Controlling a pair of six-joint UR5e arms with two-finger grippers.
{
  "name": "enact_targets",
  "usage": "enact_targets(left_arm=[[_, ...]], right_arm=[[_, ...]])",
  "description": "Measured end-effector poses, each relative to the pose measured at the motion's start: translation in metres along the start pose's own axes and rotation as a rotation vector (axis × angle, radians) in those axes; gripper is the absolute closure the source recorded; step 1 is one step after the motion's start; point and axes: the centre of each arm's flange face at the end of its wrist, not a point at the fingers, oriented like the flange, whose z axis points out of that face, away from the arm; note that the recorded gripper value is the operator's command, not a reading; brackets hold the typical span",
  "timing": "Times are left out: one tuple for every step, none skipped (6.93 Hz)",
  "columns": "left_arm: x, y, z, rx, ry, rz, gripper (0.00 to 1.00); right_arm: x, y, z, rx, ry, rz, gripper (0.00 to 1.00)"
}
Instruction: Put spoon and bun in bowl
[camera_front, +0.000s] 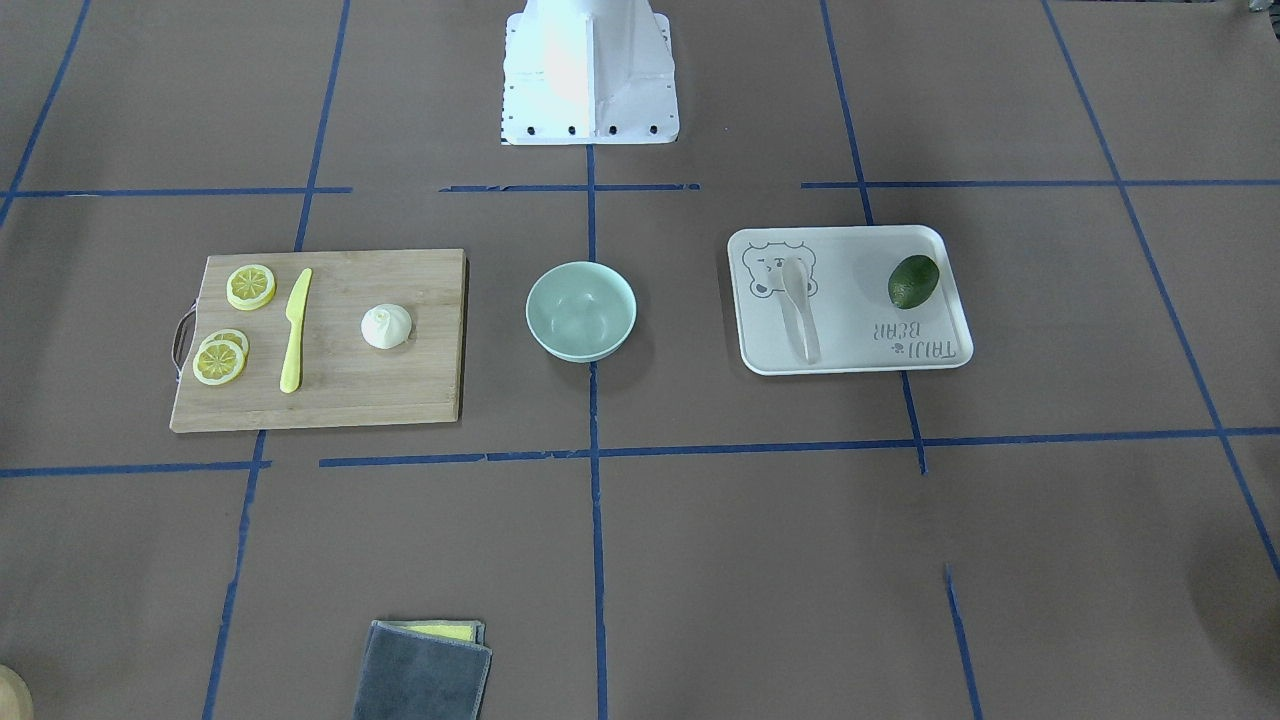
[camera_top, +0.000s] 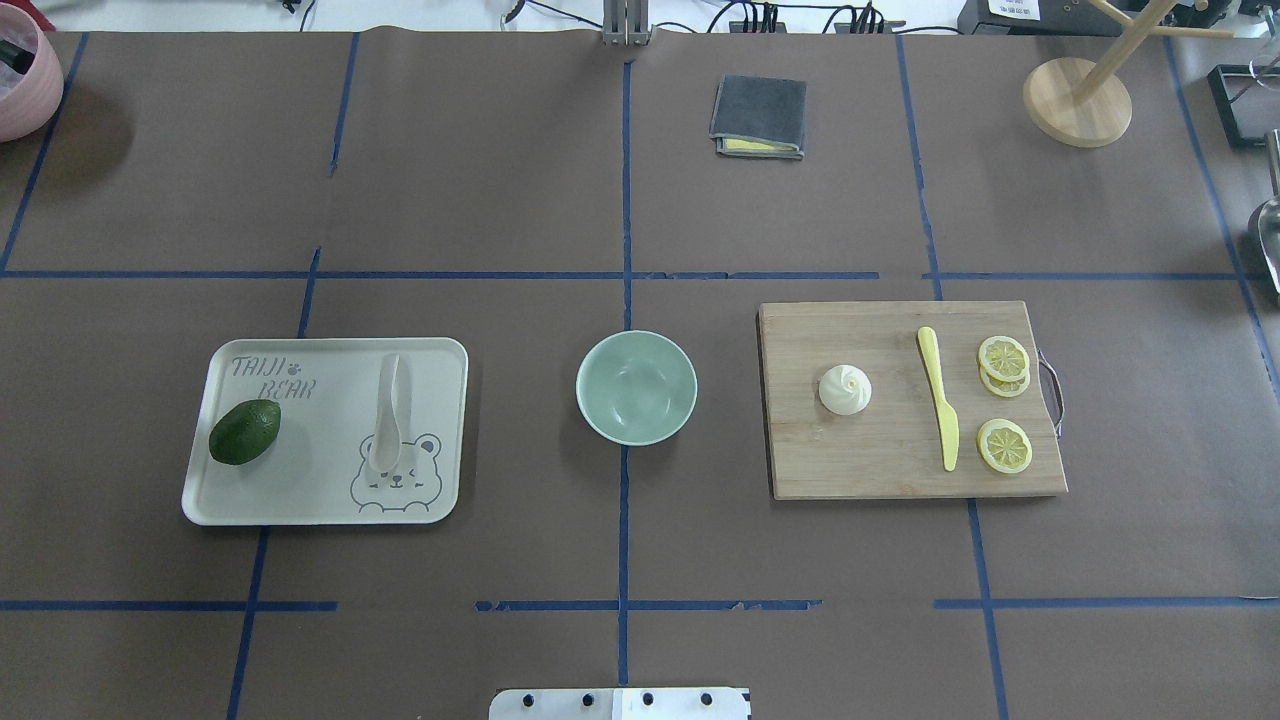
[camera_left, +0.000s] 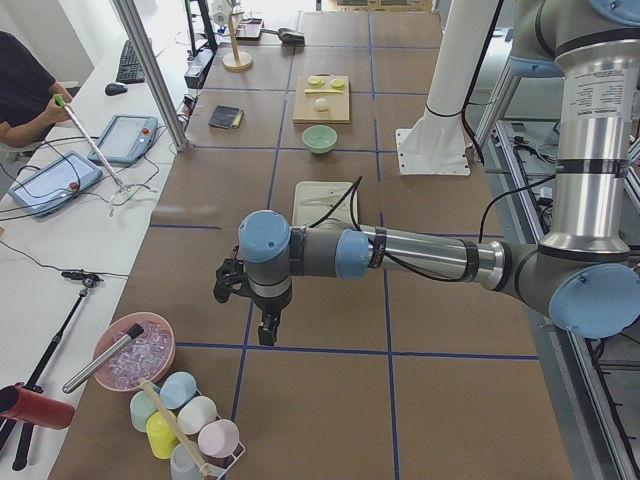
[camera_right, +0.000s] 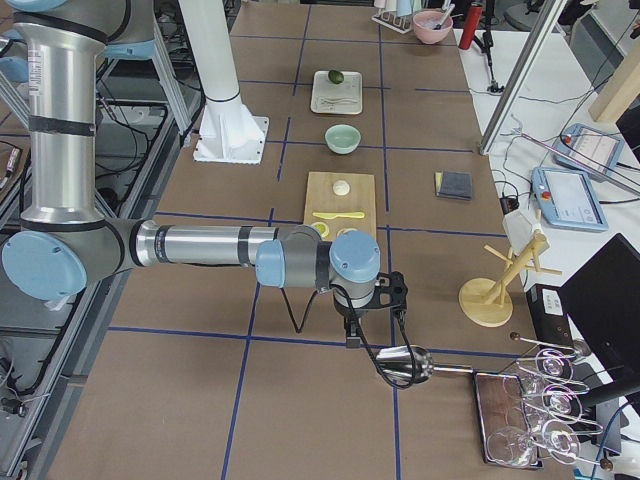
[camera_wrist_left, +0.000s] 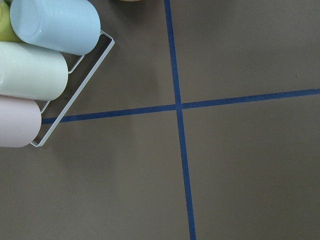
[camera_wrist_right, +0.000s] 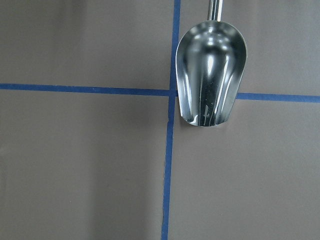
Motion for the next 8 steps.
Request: enact_targets(left_arm=[[0.000,0.000,0.000,0.000,0.001,0.001,0.00],[0.001,0.000,-0.001,0.002,0.002,0.004,0.00],[0.004,-0.004,-0.004,0.022,0.003,0.024,0.00],[0.016,-0.013,-0.008,0.068,0.002,0.081,0.00],[0.039,-0.027,-0.010,0.130,0.004,0.153,0.00],[0.077,-0.045,-0.011,0.177,0.020,0.193,0.00],[0.134,-0.058,-0.008,0.194,0.057,0.192,0.00],[0.200,-0.059,-0.005,0.189,0.109,0.145,0.00]], right_arm=[[0.000,0.000,0.000,0.000,0.000,0.001,0.00],[-0.001,0.000,-0.001,0.001,-0.001,0.000,0.00],[-0.003,-0.001,-0.003,0.007,-0.003,-0.005,0.00],[-0.009,-0.003,-0.008,0.018,-0.005,-0.018,0.00],[-0.018,-0.006,-0.015,0.036,-0.009,-0.037,0.00],[-0.031,-0.008,-0.026,0.057,-0.013,-0.064,0.00],[-0.049,-0.016,-0.038,0.081,-0.013,-0.101,0.00],[-0.066,-0.025,-0.047,0.100,-0.016,-0.136,0.00]])
